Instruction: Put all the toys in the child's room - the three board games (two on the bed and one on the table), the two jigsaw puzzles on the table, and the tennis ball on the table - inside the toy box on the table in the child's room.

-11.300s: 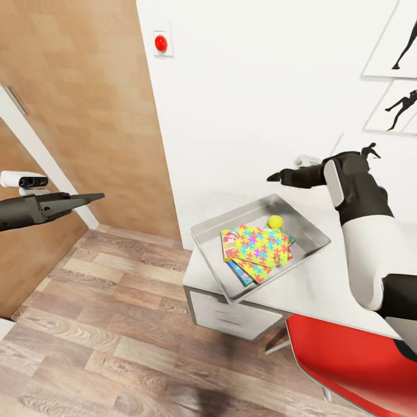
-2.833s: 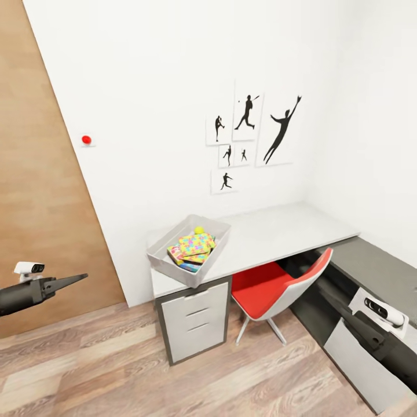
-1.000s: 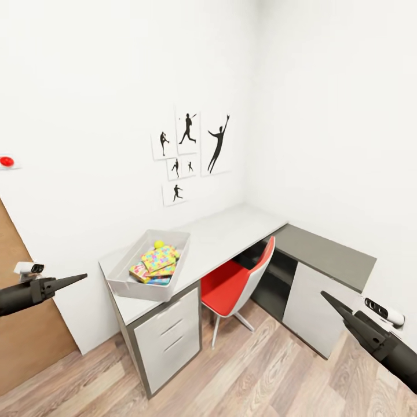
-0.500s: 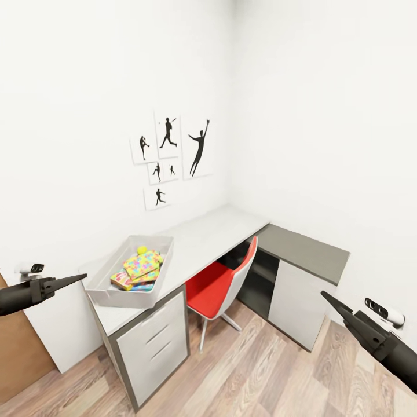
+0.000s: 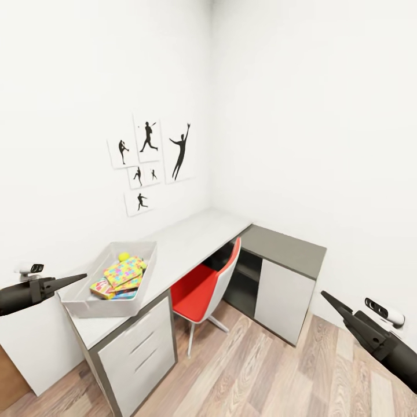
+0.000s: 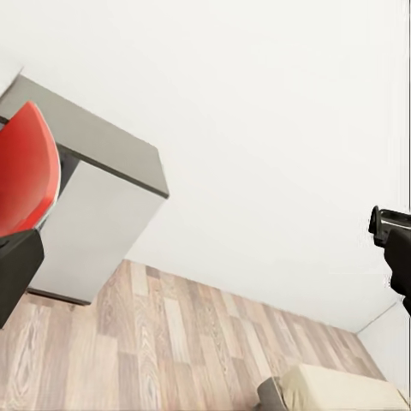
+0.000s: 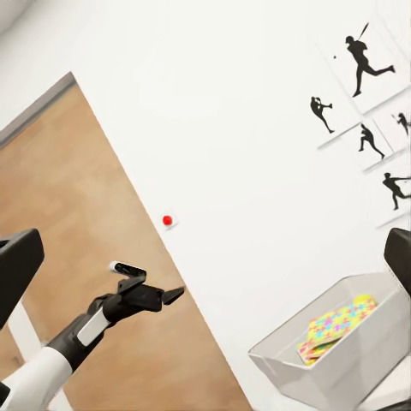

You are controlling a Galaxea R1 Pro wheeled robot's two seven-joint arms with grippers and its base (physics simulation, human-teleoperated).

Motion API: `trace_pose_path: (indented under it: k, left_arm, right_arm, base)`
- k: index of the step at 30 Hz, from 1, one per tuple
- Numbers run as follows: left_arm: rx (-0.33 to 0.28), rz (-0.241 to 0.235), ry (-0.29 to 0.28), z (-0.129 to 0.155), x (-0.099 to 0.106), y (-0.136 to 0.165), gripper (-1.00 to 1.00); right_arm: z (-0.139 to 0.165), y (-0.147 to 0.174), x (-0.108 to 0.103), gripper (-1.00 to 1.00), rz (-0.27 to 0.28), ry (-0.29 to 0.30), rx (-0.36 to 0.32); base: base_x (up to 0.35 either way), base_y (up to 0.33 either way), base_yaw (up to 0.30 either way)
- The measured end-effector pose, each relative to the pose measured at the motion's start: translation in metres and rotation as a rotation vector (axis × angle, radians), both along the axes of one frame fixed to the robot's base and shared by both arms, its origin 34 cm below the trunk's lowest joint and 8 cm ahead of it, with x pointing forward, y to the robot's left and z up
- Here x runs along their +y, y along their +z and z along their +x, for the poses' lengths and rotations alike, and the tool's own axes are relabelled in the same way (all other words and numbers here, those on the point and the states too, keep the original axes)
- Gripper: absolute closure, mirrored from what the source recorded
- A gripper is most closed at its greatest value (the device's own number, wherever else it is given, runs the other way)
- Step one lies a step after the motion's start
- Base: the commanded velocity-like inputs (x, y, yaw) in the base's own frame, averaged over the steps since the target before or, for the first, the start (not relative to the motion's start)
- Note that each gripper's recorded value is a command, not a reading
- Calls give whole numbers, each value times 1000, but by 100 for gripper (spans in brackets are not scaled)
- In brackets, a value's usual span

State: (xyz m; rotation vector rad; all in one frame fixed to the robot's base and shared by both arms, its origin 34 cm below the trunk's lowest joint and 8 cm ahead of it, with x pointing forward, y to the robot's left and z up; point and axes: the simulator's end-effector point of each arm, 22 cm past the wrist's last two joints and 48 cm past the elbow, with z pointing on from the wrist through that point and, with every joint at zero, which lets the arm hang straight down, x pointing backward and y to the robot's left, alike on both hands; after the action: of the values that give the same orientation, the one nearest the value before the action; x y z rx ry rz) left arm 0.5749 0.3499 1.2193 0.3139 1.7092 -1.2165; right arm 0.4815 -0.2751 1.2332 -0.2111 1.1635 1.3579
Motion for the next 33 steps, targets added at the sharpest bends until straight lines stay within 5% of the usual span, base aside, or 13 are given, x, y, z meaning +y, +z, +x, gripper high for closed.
trace_pose_path:
  k: [33]
  left_arm:
    - [-40, 0, 0, -9, 0, 19, -100]
  right_arm:
    - [-9, 15, 0, -100, -1, 0, -40]
  base:
    - [0, 0, -206]
